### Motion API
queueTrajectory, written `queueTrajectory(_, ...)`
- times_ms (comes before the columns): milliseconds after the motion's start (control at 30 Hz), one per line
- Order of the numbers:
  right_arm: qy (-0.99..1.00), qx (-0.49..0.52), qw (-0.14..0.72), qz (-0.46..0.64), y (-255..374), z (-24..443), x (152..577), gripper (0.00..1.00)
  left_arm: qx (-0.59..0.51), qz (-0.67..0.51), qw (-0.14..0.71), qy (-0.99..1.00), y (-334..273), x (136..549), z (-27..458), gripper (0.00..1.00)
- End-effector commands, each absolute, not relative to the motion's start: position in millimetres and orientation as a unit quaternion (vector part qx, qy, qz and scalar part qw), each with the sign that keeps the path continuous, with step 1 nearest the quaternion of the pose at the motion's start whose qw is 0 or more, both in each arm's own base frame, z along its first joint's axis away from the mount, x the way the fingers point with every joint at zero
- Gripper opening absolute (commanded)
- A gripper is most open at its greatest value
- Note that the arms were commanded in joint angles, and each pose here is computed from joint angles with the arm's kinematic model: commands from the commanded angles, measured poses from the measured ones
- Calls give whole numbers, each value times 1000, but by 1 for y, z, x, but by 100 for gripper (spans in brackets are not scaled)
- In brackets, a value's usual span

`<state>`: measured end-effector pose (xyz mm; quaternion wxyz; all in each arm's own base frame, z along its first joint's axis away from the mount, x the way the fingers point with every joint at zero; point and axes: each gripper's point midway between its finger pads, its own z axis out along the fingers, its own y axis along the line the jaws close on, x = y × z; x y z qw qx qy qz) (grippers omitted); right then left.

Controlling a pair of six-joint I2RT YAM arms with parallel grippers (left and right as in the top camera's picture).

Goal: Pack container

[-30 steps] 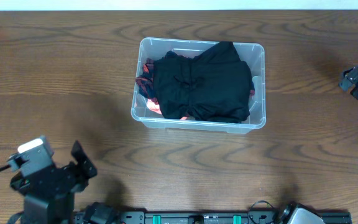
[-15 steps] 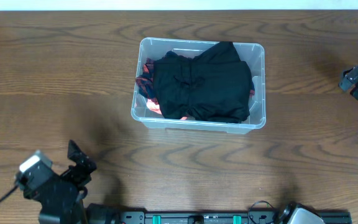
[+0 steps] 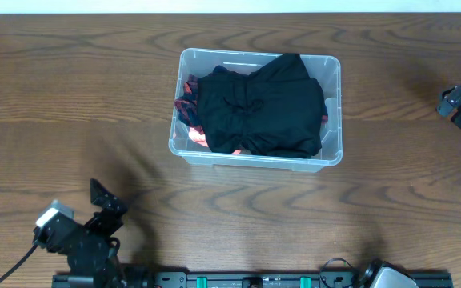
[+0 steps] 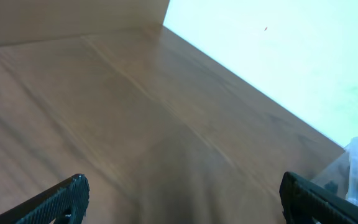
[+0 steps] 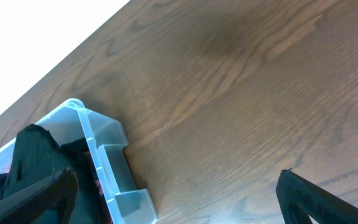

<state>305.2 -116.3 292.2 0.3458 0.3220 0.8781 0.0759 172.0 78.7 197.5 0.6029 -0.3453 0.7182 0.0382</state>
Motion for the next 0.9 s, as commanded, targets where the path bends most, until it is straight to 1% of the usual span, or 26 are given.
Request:
queueTrajectory(0, 877, 319, 352, 72, -118, 296, 303, 99, -345, 14, 612, 711, 74, 183, 192, 98)
queueTrajectory(167, 877, 319, 352, 72, -118, 296, 303, 99, -346, -16, 647, 679, 71, 199, 200, 98)
queueTrajectory(300, 877, 319, 352, 72, -118, 296, 303, 99, -349, -40, 694, 629, 73, 209, 221, 98)
queueTrajectory(533, 877, 319, 352, 72, -118, 296, 303, 99, -351, -71, 759, 543, 78, 213, 249, 98)
queueTrajectory(667, 877, 319, 352, 72, -118, 296, 303, 99, -351, -76, 767, 532, 78, 215, 247, 98)
queueTrajectory(867, 877, 319, 352, 72, -118, 296, 303, 99, -353, -69, 758, 543, 79, 219, 231, 98)
